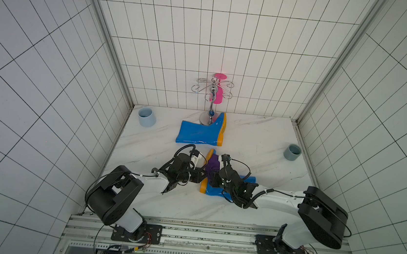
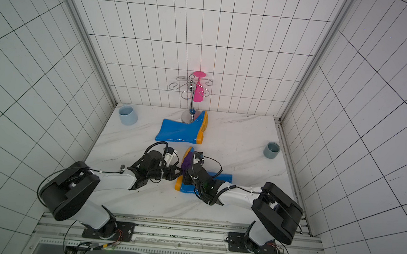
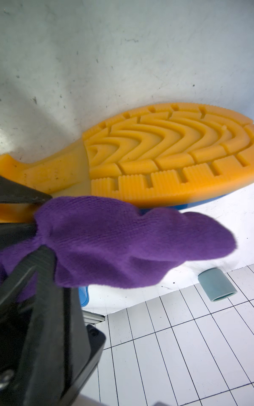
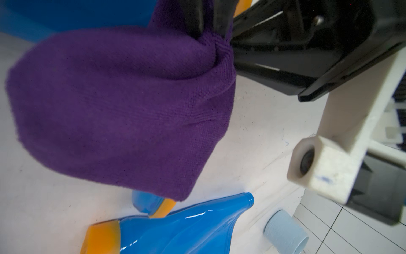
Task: Wipe the rubber boots with a cloth
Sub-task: Wipe the dirt off the rubber boot.
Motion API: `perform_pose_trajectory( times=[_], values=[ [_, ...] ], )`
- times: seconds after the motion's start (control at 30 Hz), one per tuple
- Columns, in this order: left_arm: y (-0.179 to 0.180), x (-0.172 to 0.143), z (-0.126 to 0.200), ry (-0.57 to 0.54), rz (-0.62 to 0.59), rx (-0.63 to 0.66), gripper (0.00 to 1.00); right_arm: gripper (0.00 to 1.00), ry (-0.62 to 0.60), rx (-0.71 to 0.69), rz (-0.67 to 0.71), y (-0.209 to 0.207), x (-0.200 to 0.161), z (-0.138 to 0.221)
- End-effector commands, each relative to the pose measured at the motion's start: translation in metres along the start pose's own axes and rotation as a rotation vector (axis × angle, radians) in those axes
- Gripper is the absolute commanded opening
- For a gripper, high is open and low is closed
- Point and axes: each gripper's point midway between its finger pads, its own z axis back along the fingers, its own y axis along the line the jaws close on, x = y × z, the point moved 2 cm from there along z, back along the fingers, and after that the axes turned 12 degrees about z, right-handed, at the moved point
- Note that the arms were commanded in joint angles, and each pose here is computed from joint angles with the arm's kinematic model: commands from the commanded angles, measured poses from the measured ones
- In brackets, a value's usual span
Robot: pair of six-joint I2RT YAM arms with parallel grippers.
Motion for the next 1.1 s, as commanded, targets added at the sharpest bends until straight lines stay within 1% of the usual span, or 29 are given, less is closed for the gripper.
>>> perform_pose_trajectory(
  times=[0.0,0.23,0.3,0.37,0.5,0.57,0.67,0.77,0.83,0.93,1.07],
  values=[
    [0.096,-0.075,0.012,0.210,0.159,0.379,0.13,0.00,0.211,0.001,0.022,0.001,-0.064,0.016],
    [0.096,-0.075,0.012,0.208,0.158,0.378,0.14,0.00,0.339,-0.037,0.020,-0.008,-0.098,0.046],
    [0.096,-0.075,0.012,0.206,0.159,0.377,0.13,0.00,0.372,-0.060,0.025,-0.013,-0.104,0.049],
    [0.095,-0.075,0.012,0.205,0.158,0.377,0.14,0.00,0.361,-0.084,0.050,-0.016,-0.099,0.049],
    [0.095,-0.075,0.013,0.205,0.158,0.375,0.13,0.00,0.286,-0.106,0.068,-0.019,-0.061,0.048],
    [0.095,-0.075,0.013,0.203,0.159,0.374,0.13,0.00,0.228,-0.121,0.060,-0.022,-0.032,0.050],
    [0.095,-0.075,0.014,0.201,0.159,0.375,0.13,0.00,0.127,-0.145,0.072,-0.029,0.019,0.055],
    [0.095,-0.075,0.014,0.203,0.158,0.375,0.14,0.00,0.040,-0.149,0.056,-0.037,0.069,0.053],
    [0.095,-0.075,0.014,0.199,0.156,0.373,0.14,0.00,-0.016,-0.132,0.036,-0.043,0.099,0.046],
    [0.095,-0.075,0.014,0.197,0.157,0.372,0.14,0.00,-0.067,-0.094,0.001,-0.048,0.131,0.030],
    [0.096,-0.075,0.014,0.197,0.155,0.374,0.14,0.00,-0.076,-0.041,-0.040,-0.048,0.153,0.000]
  ],
)
